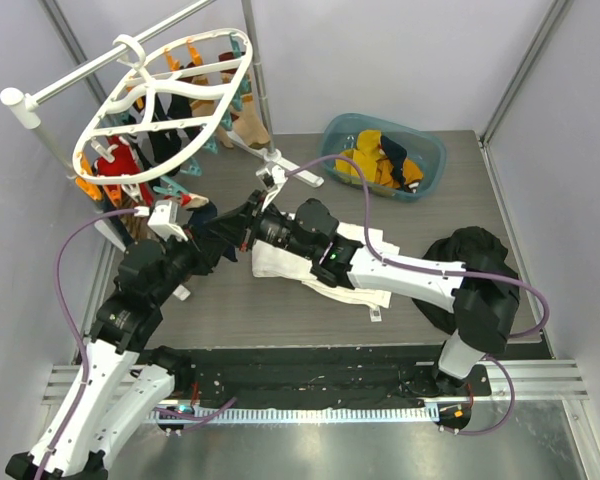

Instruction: Remove the socks clipped to the hanger

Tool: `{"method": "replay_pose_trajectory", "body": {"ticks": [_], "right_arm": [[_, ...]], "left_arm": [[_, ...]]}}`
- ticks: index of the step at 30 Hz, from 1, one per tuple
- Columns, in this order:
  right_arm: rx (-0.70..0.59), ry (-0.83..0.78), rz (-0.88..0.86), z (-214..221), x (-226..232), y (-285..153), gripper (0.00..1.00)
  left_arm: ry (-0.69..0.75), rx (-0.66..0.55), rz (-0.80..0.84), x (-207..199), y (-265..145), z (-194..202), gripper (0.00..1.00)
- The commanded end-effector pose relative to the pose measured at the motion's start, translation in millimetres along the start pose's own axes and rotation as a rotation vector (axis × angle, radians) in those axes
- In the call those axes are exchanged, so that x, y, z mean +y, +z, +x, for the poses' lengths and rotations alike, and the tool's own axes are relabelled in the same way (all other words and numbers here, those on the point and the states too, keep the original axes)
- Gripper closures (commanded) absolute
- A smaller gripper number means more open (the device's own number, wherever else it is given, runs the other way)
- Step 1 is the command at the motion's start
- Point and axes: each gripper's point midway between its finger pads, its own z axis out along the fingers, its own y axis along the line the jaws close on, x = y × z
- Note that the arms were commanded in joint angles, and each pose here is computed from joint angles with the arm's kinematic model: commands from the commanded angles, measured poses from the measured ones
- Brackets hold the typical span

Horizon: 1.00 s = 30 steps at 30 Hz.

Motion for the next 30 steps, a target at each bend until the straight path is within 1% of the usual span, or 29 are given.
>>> {"method": "replay_pose_trajectory", "body": {"ticks": [1,2,4,5,6,8,9,14,15,16,18,19,20,22,23,25,26,27,30], "right_arm": [[-0.078,-0.046,0.044,-43,13,-11,0.89],[-0.078,-0.066,0.063,-46,11,-12,0.82],[-0.049,-0.094,0.094,-53,12,-15,0.75],[-0.047,-0.105,0.119,-58,10,-16,0.68],[-0.019,-0.133,0.142,-62,10,-17,0.65],[-0.005,-0.164,0.176,-71,9,-20,0.61],[0.02,-0.192,0.185,-76,12,-21,0.59],[0.051,-0.289,0.228,-104,16,-19,0.55],[0.042,-0.305,0.214,-109,21,-17,0.54],[0.06,-0.329,0.215,-109,21,-18,0.54],[0.043,-0.351,0.205,-122,27,-15,0.54],[0.052,-0.36,0.17,-121,34,-13,0.53],[0.036,-0.37,0.16,-132,41,-12,0.53],[0.04,-0.383,0.155,-133,43,-6,0.53],[0.031,-0.399,0.143,-139,51,-5,0.53],[0.042,-0.413,0.151,-135,51,2,0.52],[0.044,-0.429,0.138,-138,59,5,0.51],[0.055,-0.44,0.17,-132,52,12,0.51],[0.06,-0.473,0.182,-134,59,20,0.5]], "left_arm": [[0.005,-0.071,0.048,-12,-8,-19,0.99],[-0.004,-0.064,0.053,-12,-9,-15,1.0],[-0.008,-0.059,0.093,-18,-13,-12,1.0],[-0.014,-0.052,0.102,-19,-13,-8,1.0],[-0.016,-0.048,0.116,-20,-13,-6,1.0],[-0.019,-0.044,0.119,-20,-14,-2,1.0],[-0.021,-0.042,0.116,-19,-14,-1,1.0],[-0.037,-0.036,0.129,-21,-12,1,1.0],[-0.045,-0.033,0.131,-21,-11,2,1.0],[-0.046,-0.034,0.136,-22,-11,1,1.0],[-0.046,-0.032,0.138,-23,-10,1,1.0],[-0.045,-0.033,0.137,-23,-10,0,1.0],[-0.043,-0.034,0.139,-23,-10,0,1.0],[-0.043,-0.026,0.137,-22,-9,2,1.0],[-0.043,-0.026,0.136,-22,-9,2,1.0],[-0.046,-0.02,0.131,-21,-7,4,1.0],[-0.046,-0.02,0.131,-21,-7,4,1.0],[-0.045,-0.017,0.128,-20,-6,5,1.0],[-0.047,-0.017,0.124,-19,-5,5,1.0]]}}
